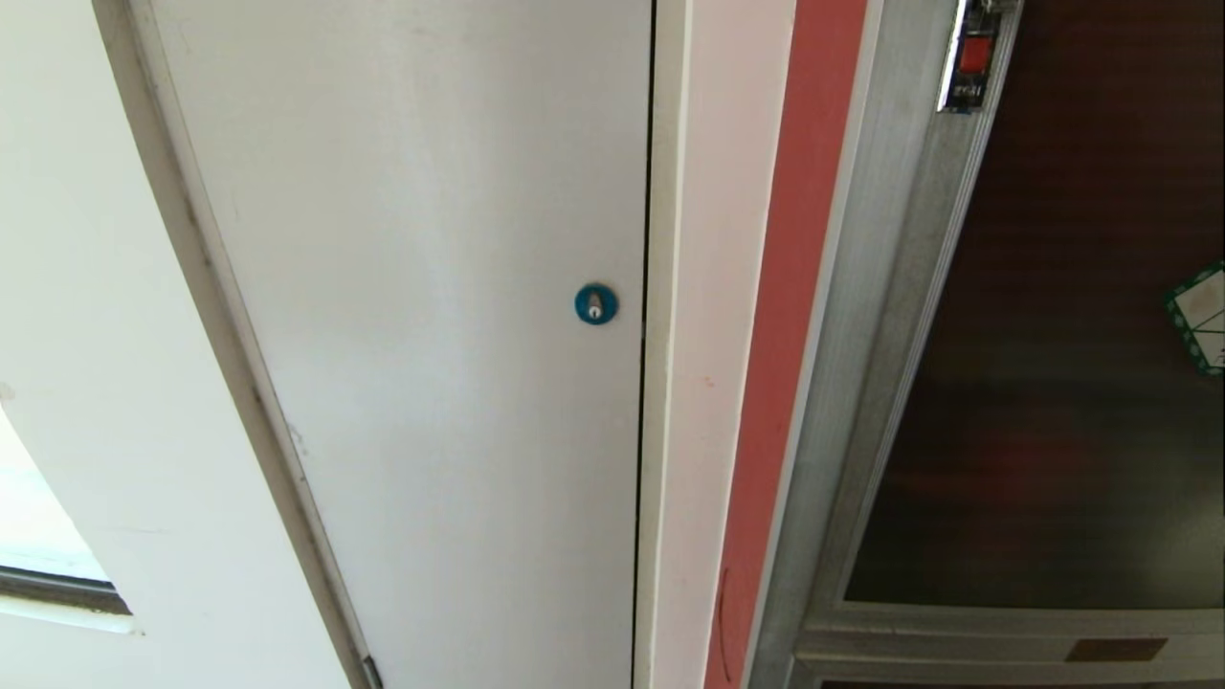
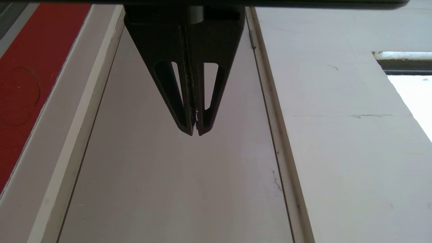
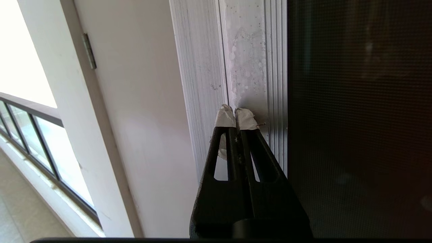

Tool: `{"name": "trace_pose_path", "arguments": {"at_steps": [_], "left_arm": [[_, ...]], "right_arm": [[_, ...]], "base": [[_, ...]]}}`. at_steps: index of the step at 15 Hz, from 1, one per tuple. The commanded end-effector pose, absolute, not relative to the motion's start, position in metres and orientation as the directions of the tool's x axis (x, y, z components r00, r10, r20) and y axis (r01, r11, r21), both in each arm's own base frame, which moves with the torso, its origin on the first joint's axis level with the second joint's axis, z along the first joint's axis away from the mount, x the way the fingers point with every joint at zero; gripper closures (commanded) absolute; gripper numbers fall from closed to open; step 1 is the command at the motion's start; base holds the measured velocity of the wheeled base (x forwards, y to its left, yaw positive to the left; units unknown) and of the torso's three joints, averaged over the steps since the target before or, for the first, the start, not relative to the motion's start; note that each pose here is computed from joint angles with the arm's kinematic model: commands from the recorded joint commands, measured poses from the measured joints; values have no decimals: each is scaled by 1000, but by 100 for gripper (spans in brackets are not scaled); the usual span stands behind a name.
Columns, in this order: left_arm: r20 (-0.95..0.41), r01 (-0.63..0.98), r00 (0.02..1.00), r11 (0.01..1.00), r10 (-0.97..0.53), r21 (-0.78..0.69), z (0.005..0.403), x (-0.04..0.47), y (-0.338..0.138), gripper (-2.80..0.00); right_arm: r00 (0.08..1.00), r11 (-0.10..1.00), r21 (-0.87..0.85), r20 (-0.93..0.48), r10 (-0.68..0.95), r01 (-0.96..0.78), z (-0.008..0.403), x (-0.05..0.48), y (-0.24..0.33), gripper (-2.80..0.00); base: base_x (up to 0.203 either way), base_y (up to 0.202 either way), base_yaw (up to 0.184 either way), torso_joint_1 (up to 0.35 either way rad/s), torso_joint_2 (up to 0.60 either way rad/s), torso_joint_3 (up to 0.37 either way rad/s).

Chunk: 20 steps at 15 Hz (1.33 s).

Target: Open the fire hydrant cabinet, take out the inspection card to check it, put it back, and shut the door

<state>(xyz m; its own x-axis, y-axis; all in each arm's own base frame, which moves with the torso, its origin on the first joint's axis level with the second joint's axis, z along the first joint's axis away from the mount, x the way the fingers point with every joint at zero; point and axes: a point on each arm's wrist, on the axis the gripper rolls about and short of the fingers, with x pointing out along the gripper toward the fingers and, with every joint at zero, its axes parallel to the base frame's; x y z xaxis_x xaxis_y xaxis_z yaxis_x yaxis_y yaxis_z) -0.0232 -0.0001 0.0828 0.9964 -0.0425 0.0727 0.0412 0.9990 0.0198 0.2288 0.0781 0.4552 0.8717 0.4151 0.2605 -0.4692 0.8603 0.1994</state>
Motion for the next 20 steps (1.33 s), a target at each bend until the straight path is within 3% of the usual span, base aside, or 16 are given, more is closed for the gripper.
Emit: {"name": "trace_pose_path", "arguments": {"at_steps": [1,8,20], "left_arm": [[46,41,998,999,-42,20,75,-21,0,0],[45,42,998,999,-43,19,75,-21,0,0],[45,41,998,999,-42,19,75,-21,0,0]], "right_arm": [[873,861,201,260,414,-468,456,227,77,0],[805,792,182,260,533,-583,454,181,67,0],[829,802,211,124,545,-559,417,190,70,0]], "base": [[0,0,0,0,0,0],[0,0,0,0,0,0],[0,0,0,0,0,0]]}}
